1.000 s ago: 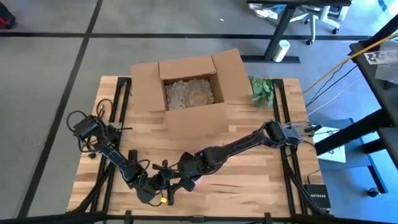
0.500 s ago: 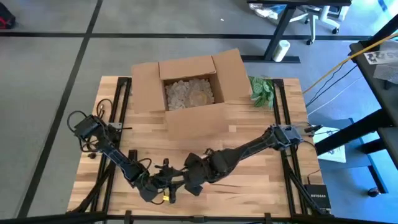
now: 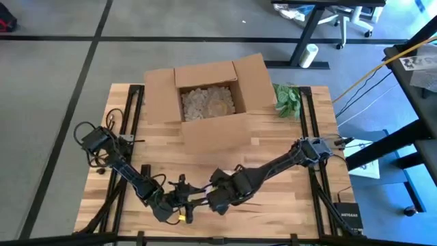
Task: Wrap mug
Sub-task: Wrap the red mug with bubble wrap
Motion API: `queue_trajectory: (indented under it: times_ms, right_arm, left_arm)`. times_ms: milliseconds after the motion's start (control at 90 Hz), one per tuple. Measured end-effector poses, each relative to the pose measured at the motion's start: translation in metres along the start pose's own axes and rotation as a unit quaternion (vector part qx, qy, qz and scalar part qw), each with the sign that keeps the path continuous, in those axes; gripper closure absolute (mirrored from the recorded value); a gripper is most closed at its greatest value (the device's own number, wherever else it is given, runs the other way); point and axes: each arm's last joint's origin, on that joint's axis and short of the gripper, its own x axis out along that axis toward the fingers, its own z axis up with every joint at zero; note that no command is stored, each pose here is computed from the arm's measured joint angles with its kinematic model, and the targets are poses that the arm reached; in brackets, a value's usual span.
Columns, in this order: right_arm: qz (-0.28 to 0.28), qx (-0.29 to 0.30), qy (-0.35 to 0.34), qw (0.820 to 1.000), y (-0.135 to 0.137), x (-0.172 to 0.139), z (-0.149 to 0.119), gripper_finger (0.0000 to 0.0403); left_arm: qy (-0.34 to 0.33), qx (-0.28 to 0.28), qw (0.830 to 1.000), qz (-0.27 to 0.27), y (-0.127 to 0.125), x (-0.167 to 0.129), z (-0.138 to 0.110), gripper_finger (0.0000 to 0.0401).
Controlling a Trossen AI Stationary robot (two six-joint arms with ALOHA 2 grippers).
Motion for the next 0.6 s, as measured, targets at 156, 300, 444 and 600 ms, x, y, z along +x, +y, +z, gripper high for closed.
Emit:
queue_trajectory:
  times_ms: [156, 300, 444, 600]
  right_arm:
    - [0.035, -0.015, -0.026, 0.999, 0.005, 0.004, 0.009, 0.0403]
    - [0.043, -0.02, -0.045, 0.998, 0.004, 0.009, 0.02, 0.0403]
    - [0.027, -0.027, -0.045, 0.998, 0.0, 0.024, 0.032, 0.0403]
    - [0.017, -0.033, -0.004, 0.999, -0.002, 0.052, 0.039, 0.0403]
  left_arm:
    - [0.0, 0.0, 1.0, 0.0, 0.0, 0.0, 0.0, 0.0272]
    - [0.0, 0.0, 1.0, 0.0, 0.0, 0.0, 0.0, 0.0272]
    - [0.0, -0.001, 1.0, 0.0, 0.0, 0.0, 0.0, 0.0272]
    - [0.0, 0.001, 1.0, 0.0, 0.0, 0.0, 0.0, 0.0272]
